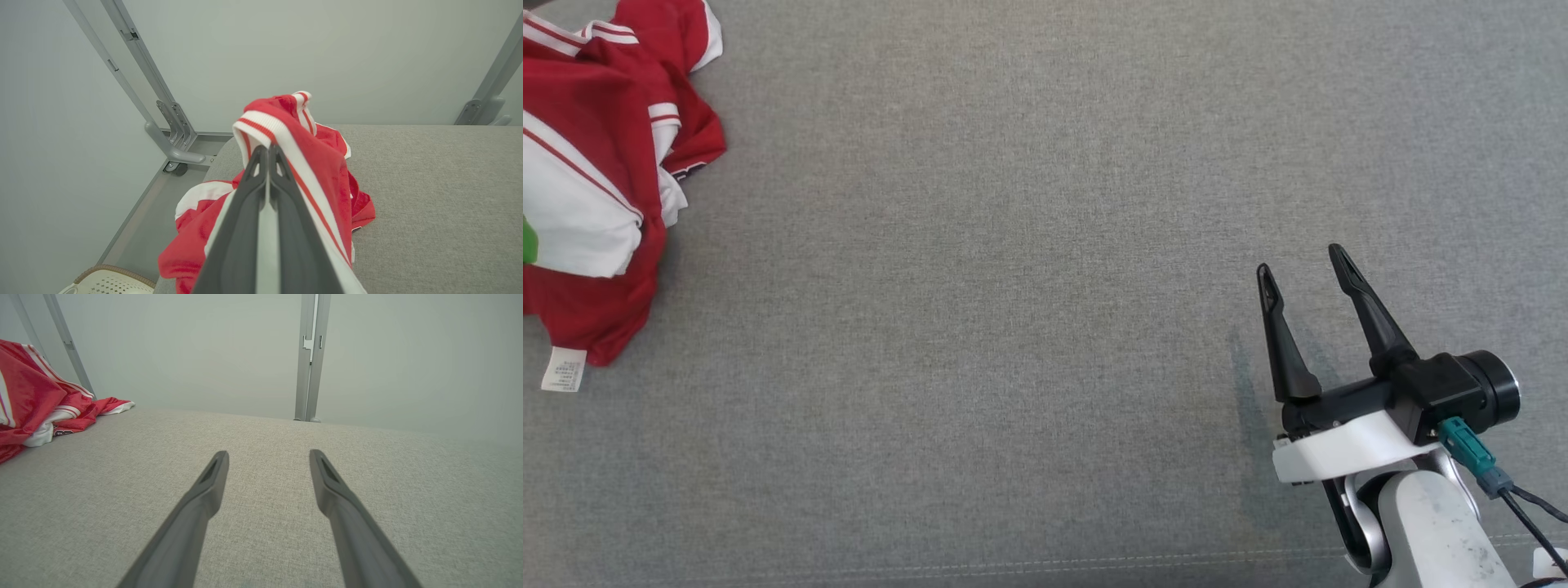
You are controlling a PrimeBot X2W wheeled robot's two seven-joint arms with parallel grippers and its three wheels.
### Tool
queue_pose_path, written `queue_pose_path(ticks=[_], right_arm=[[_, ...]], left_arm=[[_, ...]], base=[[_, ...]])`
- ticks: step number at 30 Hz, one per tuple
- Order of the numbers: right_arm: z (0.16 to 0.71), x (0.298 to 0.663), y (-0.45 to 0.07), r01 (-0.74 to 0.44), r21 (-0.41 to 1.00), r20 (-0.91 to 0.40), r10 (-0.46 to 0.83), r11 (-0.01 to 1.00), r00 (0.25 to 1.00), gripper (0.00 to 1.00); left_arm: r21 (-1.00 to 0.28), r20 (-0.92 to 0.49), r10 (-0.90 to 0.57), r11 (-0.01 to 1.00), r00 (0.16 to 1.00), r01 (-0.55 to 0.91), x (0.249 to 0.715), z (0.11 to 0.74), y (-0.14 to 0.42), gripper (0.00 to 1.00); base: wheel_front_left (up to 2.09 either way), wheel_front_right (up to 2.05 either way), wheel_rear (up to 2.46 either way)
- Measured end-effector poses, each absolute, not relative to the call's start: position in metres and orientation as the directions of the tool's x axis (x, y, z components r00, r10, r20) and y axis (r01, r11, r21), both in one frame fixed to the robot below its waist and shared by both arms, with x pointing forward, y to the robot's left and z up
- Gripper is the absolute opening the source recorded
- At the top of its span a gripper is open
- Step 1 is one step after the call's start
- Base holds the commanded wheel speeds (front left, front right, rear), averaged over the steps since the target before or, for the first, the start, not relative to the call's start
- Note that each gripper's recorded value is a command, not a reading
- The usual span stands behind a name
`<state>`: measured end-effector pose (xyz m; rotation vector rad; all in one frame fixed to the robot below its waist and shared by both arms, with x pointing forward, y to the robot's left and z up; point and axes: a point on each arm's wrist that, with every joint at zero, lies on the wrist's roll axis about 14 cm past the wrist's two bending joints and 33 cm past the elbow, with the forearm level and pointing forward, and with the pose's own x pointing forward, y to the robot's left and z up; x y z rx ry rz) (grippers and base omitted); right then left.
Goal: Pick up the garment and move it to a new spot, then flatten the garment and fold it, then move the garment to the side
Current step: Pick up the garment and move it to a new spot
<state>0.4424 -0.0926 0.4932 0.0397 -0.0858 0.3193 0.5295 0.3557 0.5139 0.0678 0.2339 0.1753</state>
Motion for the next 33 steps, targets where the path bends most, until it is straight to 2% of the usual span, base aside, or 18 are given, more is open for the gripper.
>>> queue_pose_path(ticks=[10,17,24,33], right_arm=[[0.526,0.42,-0.105,-0.285,0.044,0.157,0.275,0.958,0.949,1.0],[0.54,0.397,-0.135,-0.204,0.044,0.184,0.193,0.978,0.964,1.0],[0.548,0.378,-0.17,-0.1,0.043,0.2,0.09,0.994,0.976,1.0],[0.548,0.36,-0.203,0.002,0.038,0.194,-0.009,0.999,0.981,1.0]], left_arm=[[0.159,-0.04,-0.002,0.987,0.999,0.009,0.537,0.606,0.298,0.0],[0.193,0.054,-0.191,0.965,0.98,0.177,0.541,0.659,0.224,0.0],[0.166,0.138,-0.423,0.901,0.896,0.4,0.545,0.689,0.115,0.0],[0.036,0.251,-0.652,0.745,0.716,0.666,0.522,0.692,-0.026,0.0]], base=[[0.0,0.0,0.0],[0.0,0.0,0.0],[0.0,0.0,0.0],[0.0,0.0,0.0]])
